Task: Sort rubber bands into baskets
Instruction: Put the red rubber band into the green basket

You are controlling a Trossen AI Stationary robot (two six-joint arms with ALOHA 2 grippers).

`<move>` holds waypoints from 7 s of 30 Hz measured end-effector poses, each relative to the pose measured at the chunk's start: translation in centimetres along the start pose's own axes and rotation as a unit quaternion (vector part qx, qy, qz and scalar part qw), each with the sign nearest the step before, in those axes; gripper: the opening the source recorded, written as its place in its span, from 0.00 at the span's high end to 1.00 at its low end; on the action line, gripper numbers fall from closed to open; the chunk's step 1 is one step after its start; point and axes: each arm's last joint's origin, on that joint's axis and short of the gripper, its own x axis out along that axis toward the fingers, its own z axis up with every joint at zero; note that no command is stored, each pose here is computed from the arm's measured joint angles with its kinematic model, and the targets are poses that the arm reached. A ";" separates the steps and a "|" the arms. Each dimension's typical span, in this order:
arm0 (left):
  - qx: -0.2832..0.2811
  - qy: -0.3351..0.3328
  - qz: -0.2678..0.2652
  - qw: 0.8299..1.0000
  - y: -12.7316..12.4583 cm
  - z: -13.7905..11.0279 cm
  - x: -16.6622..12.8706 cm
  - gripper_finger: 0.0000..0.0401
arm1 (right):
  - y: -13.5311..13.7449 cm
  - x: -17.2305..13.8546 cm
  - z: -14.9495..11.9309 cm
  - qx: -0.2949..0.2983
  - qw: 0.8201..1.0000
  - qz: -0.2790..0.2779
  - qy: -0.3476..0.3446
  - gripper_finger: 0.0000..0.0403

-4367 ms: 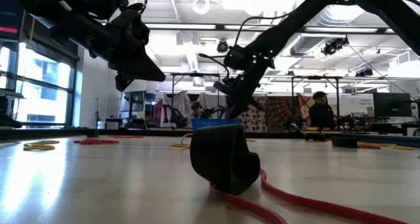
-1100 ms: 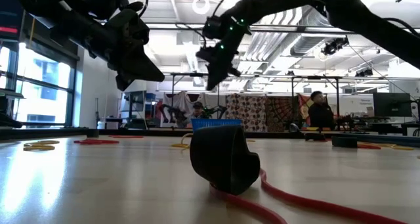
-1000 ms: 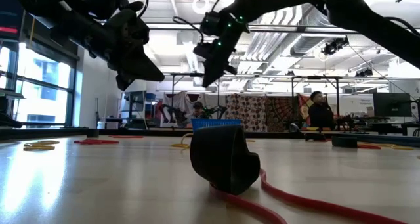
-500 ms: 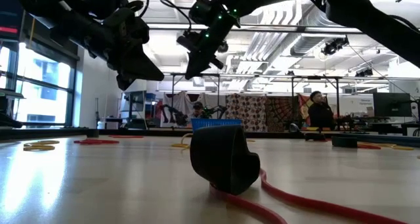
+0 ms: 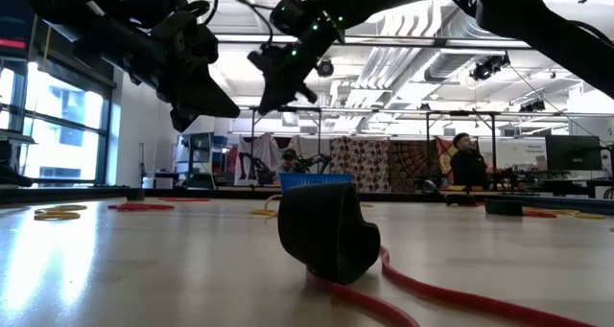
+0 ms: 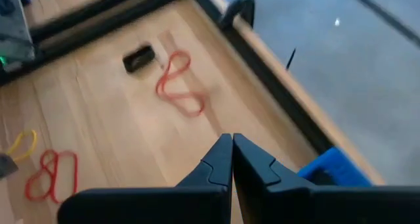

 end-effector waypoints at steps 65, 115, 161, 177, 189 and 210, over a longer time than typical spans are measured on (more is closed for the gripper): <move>-0.019 -0.004 0.011 1.000 0.1 0.0 0.0 1.00 | -2.2 -20.5 -28.4 0.326 0.925 -0.075 0.181 1.00; -0.023 -0.007 0.019 1.000 0.1 0.1 0.0 1.00 | -9.9 -18.3 -29.4 0.440 0.833 -0.232 0.242 0.77; -0.024 -0.007 0.018 1.000 0.1 0.1 0.0 1.00 | -11.0 -11.5 -30.8 0.399 0.828 -0.202 0.340 0.98; -0.023 -0.007 0.018 1.000 0.1 0.1 0.0 1.00 | -8.9 -16.0 -28.1 0.399 0.880 -0.142 0.215 1.00; -0.023 -0.008 0.018 1.000 0.1 0.1 0.0 1.00 | -9.1 -15.9 -28.7 0.410 0.861 -0.189 0.234 0.82; -0.035 -0.007 0.017 0.999 0.1 0.1 0.0 1.00 | -13.5 -14.6 -29.7 0.284 0.903 -0.128 0.295 0.72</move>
